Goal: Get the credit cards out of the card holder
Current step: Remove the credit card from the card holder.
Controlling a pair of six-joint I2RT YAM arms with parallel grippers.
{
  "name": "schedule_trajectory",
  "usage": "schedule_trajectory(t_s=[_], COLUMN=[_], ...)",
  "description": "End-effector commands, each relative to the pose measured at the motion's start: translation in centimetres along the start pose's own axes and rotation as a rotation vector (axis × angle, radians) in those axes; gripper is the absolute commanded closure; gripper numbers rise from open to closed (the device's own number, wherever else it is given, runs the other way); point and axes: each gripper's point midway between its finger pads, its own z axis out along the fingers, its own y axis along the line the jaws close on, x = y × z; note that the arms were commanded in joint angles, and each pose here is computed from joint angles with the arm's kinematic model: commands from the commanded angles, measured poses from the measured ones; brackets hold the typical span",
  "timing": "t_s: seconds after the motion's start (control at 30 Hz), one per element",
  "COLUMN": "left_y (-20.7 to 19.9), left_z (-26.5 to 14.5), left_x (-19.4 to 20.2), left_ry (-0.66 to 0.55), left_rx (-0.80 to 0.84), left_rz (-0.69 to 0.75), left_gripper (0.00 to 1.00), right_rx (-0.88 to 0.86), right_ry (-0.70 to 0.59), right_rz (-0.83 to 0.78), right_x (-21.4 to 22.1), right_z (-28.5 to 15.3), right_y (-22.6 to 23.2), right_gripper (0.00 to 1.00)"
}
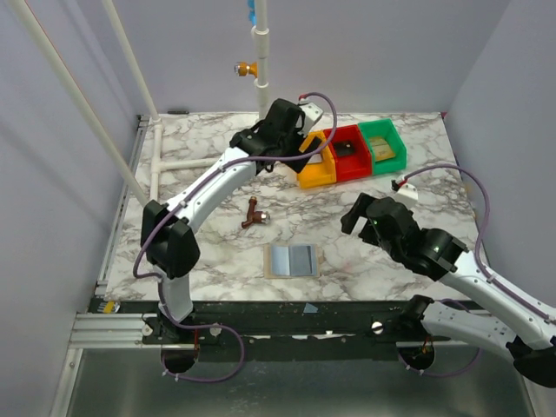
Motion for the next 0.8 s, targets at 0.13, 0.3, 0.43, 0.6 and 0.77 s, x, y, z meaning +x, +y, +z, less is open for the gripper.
schedule_trajectory(t_s=[0.13, 0.3, 0.43, 0.6, 0.77], left_y=[-2.6, -4.9, -6.6, -8.3, -10.5], left_z=[-7.3, -9.5, -11.3, -12.6, -13.4], left_x=[5.0, 9.6, 12.0, 14.8, 16.6], left_ry=[0.018, 0.054, 0.067, 0.079, 0.077], left_rx=[0.069, 0.132, 0.178, 0.216, 0.314], left_rz=[-0.315, -0.447, -0.517, -0.606, -0.684], left_gripper=[0.01, 0.01, 0.01, 0.01, 0.01], right_rx=[-0.057, -0.077, -0.086, -0.097, -0.121], right_ry=[0.038, 0.098, 0.141, 0.213, 0.277], right_rz=[-0.011, -0.028, -0.041, -0.054, -0.065], right_x=[1.5, 3.4, 4.7, 6.9, 9.2], right_z=[1.3, 2.5, 3.5, 4.8, 5.5], right_y=[1.2, 2.0, 2.5, 3.1, 4.1], right_gripper=[0.0, 0.0, 0.0, 0.0, 0.0])
